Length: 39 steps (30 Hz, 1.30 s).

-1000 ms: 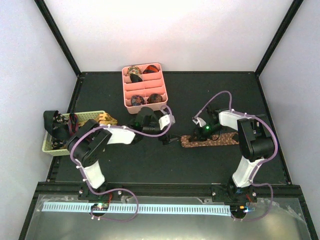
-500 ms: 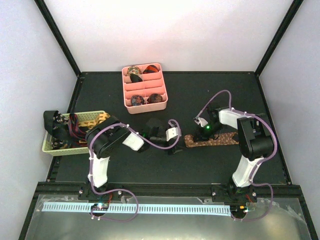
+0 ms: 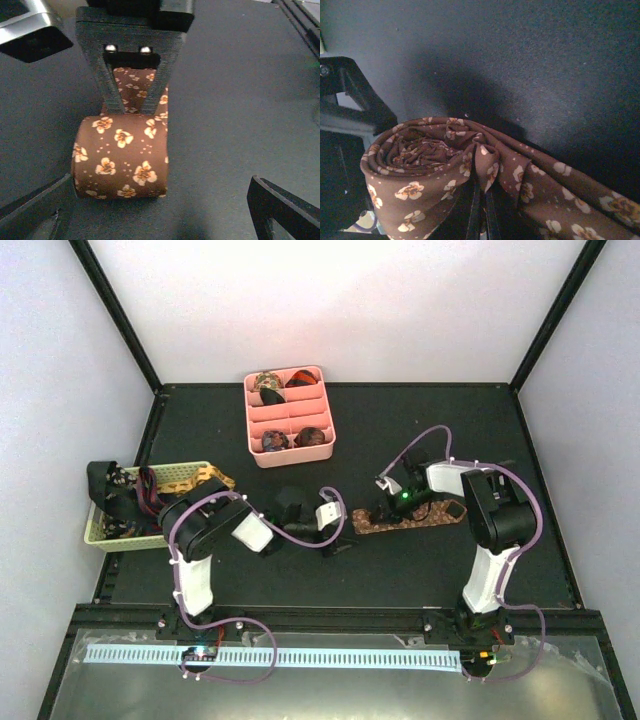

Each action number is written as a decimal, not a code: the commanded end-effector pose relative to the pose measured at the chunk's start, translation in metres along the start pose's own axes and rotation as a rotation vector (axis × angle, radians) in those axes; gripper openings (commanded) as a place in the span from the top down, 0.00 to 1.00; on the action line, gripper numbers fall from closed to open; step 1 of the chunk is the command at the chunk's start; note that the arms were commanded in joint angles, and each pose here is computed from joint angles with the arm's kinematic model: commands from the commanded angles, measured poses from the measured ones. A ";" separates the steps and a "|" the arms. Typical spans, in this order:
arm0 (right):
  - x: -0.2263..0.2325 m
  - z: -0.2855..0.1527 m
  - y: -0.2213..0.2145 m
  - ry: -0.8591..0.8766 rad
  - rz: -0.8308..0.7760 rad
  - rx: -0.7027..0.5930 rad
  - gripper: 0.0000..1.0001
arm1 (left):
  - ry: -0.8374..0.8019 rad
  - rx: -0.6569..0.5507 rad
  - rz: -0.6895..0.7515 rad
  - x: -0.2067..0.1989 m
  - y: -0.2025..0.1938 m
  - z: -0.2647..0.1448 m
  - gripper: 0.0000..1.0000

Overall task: Roll the ties
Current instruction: Roll the tie at the center of the board.

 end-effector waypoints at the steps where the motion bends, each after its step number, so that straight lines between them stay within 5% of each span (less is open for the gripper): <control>1: -0.027 0.019 -0.006 -0.085 0.048 0.004 0.98 | 0.073 -0.010 0.027 0.021 0.009 0.005 0.04; 10: -0.033 0.018 -0.015 -0.114 0.045 0.016 0.98 | 0.009 -0.044 0.078 0.026 0.012 0.029 0.12; 24: -0.034 0.017 -0.015 -0.123 0.039 0.012 0.98 | -0.037 0.019 0.062 0.017 -0.012 0.051 0.52; 31: -0.023 0.008 -0.011 -0.106 -0.003 -0.020 0.96 | -0.048 0.317 0.006 0.010 -0.056 0.039 0.63; 35: -0.015 -0.002 -0.011 -0.105 -0.048 -0.012 0.78 | -0.042 0.444 0.001 0.005 -0.077 0.026 0.66; 39: -0.014 -0.022 -0.014 -0.090 -0.053 -0.003 0.73 | -0.045 0.500 -0.009 0.004 -0.080 0.023 0.69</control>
Point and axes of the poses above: each gripper's point midway between its finger pads, its own z axis out along the fingers, its own x axis along the line the jaws close on, y = z × x, the point moved 3 cm from there along -z, back along the fingers, and after that the axes turned 10 degrees about z, right-handed, at the moved point
